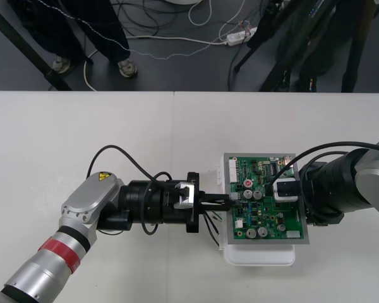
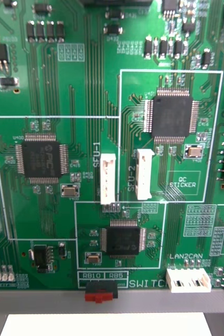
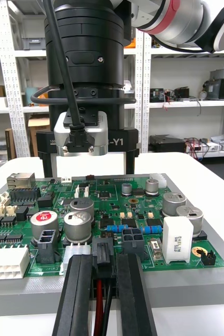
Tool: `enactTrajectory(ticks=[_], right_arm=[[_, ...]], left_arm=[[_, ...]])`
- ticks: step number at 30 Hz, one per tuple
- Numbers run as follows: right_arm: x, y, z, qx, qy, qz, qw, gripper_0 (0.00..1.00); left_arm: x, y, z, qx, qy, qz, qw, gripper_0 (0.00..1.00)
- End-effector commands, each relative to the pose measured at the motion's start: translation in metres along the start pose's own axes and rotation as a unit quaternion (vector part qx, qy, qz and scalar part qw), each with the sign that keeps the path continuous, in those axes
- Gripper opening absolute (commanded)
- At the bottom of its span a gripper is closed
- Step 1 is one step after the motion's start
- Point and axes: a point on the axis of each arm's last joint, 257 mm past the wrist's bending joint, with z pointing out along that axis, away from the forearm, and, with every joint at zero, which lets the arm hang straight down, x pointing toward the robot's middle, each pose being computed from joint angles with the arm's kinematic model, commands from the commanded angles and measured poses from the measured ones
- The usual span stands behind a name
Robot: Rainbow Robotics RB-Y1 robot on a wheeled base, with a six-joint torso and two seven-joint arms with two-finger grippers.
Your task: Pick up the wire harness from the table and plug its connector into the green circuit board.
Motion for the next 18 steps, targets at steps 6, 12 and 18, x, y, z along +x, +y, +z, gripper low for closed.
enactTrajectory(ticks=[6,12,18], right_arm=[[-0.0162,0.0033,-0.0047,0.003,-0.018,0.000,1.000,1.00],[-0.0165,0.0035,-0.0048,0.002,-0.019,0.000,1.000,1.00],[-0.0162,0.0038,-0.0047,0.002,-0.018,0.000,1.000,1.00]], left_arm=[[-0.0365,0.0001,0.0338,0.026,-0.042,0.060,0.997,0.00],[-0.0344,0.0002,0.0306,0.025,-0.039,0.058,0.997,0.00],[-0.0329,0.0007,0.0288,0.025,-0.036,0.056,0.997,0.00]])
